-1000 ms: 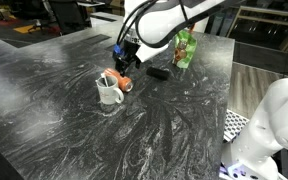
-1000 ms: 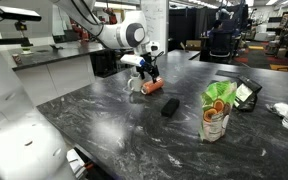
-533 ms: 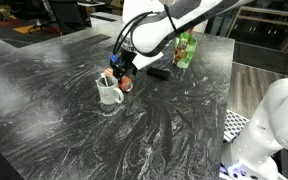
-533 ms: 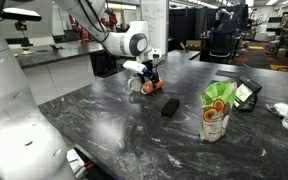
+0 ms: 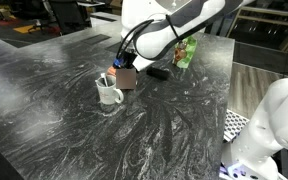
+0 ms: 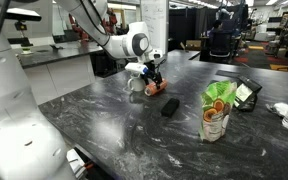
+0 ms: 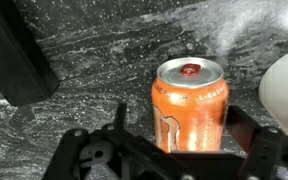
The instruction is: Put the orange can upright
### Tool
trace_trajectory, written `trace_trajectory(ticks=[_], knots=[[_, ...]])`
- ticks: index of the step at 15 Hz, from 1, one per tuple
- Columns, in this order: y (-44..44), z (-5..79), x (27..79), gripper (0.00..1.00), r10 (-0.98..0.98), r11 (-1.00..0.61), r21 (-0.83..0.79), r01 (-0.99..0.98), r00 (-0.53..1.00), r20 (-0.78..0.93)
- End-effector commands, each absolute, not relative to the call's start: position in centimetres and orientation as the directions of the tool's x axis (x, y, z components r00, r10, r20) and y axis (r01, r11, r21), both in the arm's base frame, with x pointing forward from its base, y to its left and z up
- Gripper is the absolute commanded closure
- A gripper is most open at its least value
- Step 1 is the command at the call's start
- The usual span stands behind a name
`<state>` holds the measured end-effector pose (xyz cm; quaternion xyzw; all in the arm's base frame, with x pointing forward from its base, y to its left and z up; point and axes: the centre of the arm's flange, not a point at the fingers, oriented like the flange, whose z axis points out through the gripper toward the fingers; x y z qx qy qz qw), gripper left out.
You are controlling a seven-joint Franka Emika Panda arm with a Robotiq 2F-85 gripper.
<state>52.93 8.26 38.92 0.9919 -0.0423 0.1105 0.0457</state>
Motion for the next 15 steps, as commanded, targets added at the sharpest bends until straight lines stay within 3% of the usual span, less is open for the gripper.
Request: trace_trajectory(ticks=[1, 10, 15], knots=[[7.9, 38.6, 53.3, 0.0, -0.078, -0.987, 0.118, -0.105, 0.973, 0.216], [6.5, 37.6, 53.5, 0.0, -0.03, -0.999, -0.017, -0.027, 0.984, 0.174], [5.6, 37.8, 53.1, 0.0, -0.018, -0.998, 0.053, -0.024, 0.994, 0.11]])
